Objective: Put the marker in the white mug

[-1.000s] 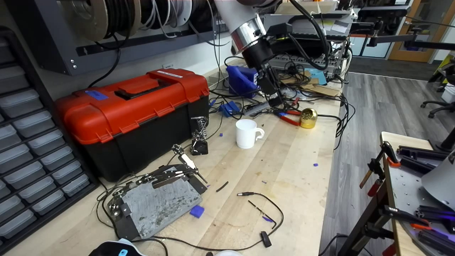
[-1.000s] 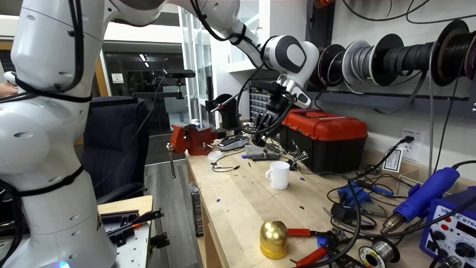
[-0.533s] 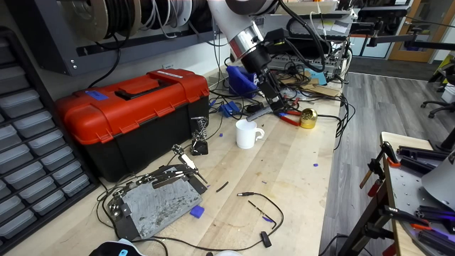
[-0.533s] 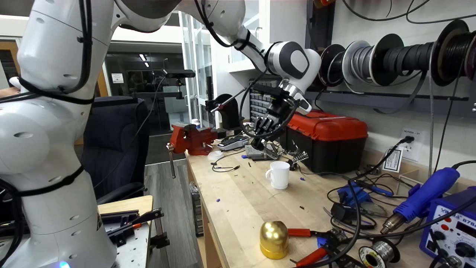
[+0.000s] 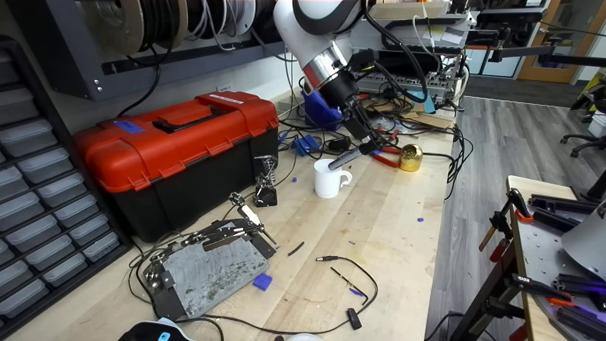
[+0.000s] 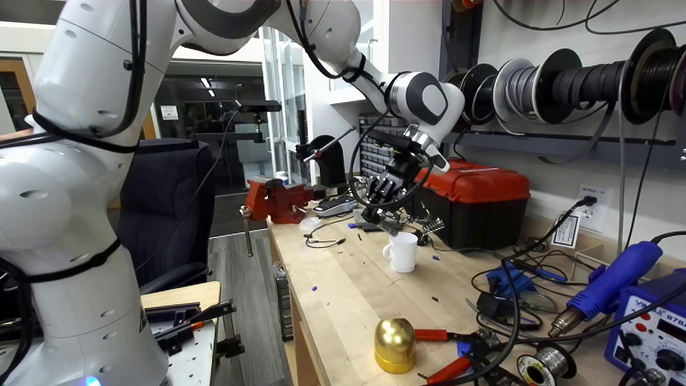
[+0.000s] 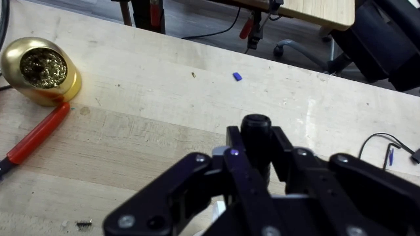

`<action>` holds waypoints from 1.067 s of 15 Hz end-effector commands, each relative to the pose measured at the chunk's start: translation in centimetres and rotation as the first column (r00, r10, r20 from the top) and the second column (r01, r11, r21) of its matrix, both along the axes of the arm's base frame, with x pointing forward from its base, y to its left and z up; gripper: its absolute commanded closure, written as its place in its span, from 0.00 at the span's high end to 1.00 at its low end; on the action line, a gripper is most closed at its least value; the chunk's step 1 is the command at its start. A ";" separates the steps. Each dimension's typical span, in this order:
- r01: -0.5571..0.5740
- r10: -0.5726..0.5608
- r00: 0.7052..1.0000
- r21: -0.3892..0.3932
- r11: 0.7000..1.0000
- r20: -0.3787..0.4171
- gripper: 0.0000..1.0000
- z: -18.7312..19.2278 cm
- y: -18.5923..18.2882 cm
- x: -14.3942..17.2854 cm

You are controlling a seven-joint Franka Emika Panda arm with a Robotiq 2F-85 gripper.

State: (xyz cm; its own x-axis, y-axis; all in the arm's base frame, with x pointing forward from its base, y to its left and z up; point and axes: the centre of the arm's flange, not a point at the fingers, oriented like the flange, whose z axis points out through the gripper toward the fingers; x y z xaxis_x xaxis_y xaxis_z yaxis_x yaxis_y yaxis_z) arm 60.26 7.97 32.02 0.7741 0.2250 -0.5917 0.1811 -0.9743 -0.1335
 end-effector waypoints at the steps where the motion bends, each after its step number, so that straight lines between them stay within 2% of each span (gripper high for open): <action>1: -0.051 0.051 0.998 0.000 0.999 -0.023 0.06 -0.1 0.3 1.0; 11: -0.232 0.228 0.971 -0.063 0.971 -0.066 0.06 -1.3 2.0 4.6; 16: -0.273 0.269 0.962 -0.081 0.959 -0.058 0.07 -1.2 2.7 5.7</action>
